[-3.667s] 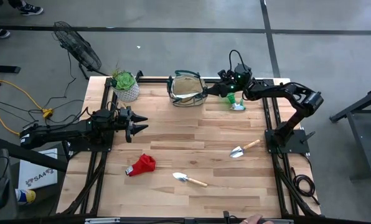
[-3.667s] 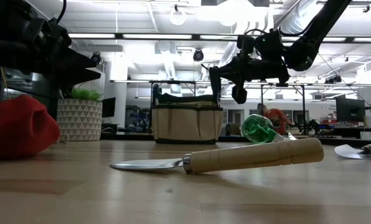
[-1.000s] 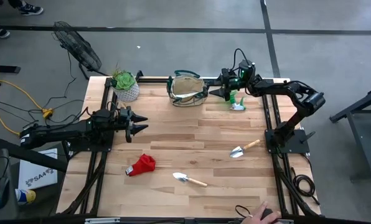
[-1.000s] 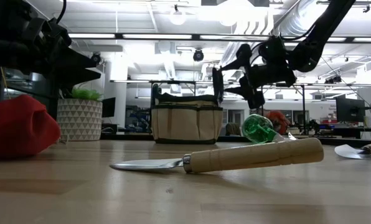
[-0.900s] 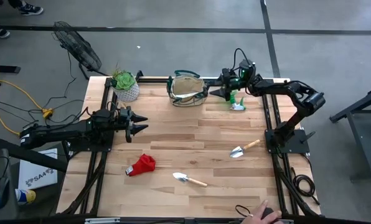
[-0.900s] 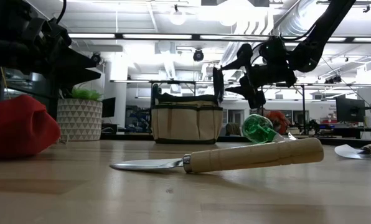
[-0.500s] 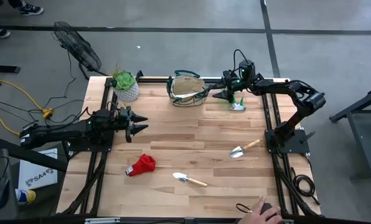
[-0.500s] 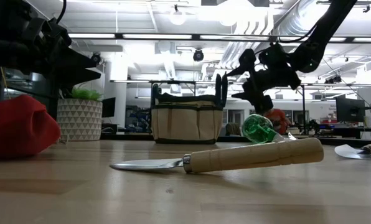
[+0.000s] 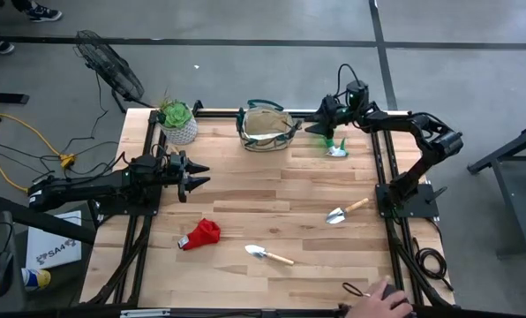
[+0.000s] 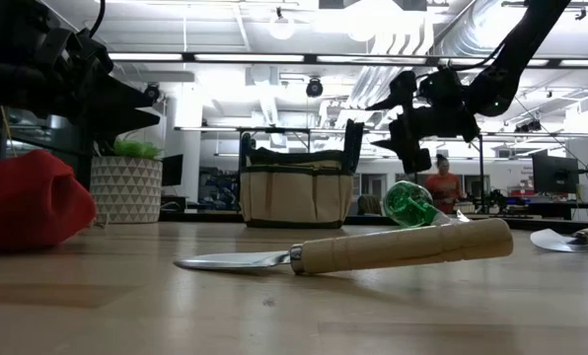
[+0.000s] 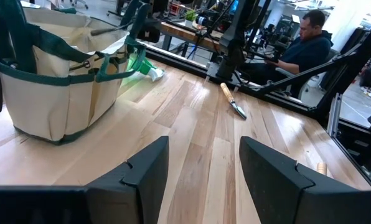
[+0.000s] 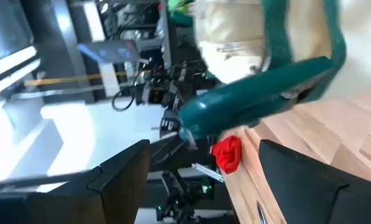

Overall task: Pick & Place Garden tools in Gardening bag
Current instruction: Put the shear scissors into the gardening bag

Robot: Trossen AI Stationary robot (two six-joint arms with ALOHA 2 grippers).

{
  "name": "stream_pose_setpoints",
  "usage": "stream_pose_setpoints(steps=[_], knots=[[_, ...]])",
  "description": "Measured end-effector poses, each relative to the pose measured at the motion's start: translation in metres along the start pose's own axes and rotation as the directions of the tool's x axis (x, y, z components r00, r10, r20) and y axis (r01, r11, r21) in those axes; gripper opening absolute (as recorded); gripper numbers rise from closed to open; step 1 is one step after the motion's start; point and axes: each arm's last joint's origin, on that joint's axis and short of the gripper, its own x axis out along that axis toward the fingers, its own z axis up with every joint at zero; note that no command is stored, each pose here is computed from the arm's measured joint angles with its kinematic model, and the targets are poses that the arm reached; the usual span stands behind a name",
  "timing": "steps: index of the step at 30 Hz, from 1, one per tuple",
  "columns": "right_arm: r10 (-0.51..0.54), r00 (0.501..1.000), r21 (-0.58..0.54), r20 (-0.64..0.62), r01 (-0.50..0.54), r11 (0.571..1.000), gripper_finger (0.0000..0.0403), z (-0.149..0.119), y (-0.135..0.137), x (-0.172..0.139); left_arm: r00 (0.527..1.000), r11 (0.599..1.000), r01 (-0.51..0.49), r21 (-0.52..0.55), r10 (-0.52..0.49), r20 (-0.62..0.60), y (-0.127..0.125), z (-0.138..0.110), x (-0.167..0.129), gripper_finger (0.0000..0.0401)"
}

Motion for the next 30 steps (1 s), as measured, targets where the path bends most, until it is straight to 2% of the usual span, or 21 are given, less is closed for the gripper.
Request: stream_pose_setpoints(steps=[6,11,15,21,25,28,30], knots=[[0.021,1.0,-0.034,-0.023,-0.022,0.999,0.0293,0.001,0.003,-0.002,1.0,1.0,0.0,0.0,0.0,0.0,0.0,0.0,0.0,0.0193],[0.049,0.999,-0.14,-0.017,-0.051,0.989,0.0293,0.002,0.011,-0.003,1.0,1.0,0.0,0.0,0.0,0.0,0.0,0.0,0.0,0.0193],[0.087,0.996,-0.278,-0.007,-0.085,0.957,0.0293,-0.001,0.027,-0.006,1.0,1.0,0.0,0.0,0.0,0.0,0.0,0.0,0.0,0.0193],[0.111,0.994,-0.418,0.006,-0.098,0.903,0.0293,-0.006,0.042,-0.009,1.0,1.0,0.0,0.0,0.0,0.0,0.0,0.0,0.0,0.0193],[0.116,0.992,-0.547,0.047,-0.071,0.834,0.0293,-0.014,0.045,-0.007,1.0,1.0,0.0,0.0,0.0,0.0,0.0,0.0,0.0,0.0193],[0.101,0.987,-0.689,0.123,0.012,0.725,0.0293,-0.028,0.033,-0.007,1.0,1.0,0.0,0.0,0.0,0.001,0.0,0.0,0.0,0.0193],[0.078,0.975,-0.761,0.21,0.113,0.639,0.0293,-0.041,0.02,-0.008,1.0,1.0,0.0,0.0,0.0,0.0,0.0,0.0,0.0,0.0193]])
